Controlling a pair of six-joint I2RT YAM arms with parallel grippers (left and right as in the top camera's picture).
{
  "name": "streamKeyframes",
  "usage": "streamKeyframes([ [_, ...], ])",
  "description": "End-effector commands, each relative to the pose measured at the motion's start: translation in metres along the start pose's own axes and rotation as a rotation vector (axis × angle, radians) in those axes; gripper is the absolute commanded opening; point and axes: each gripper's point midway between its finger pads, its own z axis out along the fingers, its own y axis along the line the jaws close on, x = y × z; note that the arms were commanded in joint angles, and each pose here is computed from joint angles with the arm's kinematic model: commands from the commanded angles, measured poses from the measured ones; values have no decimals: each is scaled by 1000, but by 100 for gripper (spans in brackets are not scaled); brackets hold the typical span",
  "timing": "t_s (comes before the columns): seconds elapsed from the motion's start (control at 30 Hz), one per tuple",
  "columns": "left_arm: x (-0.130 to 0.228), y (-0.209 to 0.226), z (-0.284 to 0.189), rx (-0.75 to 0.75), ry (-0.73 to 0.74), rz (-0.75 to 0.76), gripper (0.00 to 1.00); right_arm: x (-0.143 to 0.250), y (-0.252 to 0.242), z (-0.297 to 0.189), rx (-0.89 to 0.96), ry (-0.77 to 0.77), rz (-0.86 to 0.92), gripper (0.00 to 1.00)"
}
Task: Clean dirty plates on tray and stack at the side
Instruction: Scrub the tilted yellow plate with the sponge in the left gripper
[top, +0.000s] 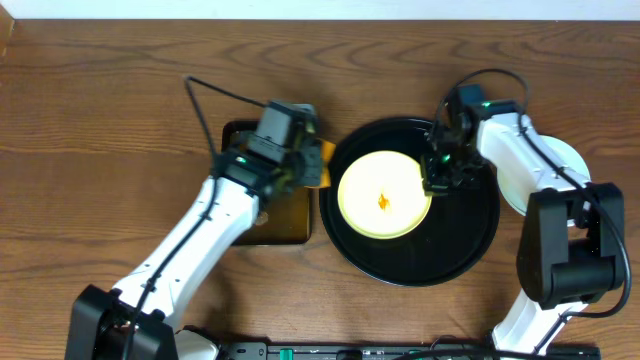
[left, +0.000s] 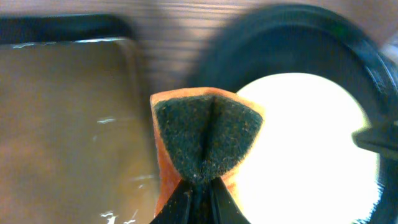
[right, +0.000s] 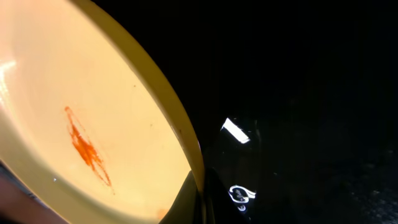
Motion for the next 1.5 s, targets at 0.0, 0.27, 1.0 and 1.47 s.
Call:
streamKeyframes([
  [0.0,18,-36,14,83,57,59,7,9,-2,14,53,8,21,1],
  [0.27,62,-88,64,138,154,83,8,20,-1,30,57,31,9,1],
  [1.0,84,-45,119,-111,166,19,7,23,-1,30,59,41,10,1],
  [1.47,35,-12,23,-166,63,56,8,22,-1,30,59,38,9,1],
])
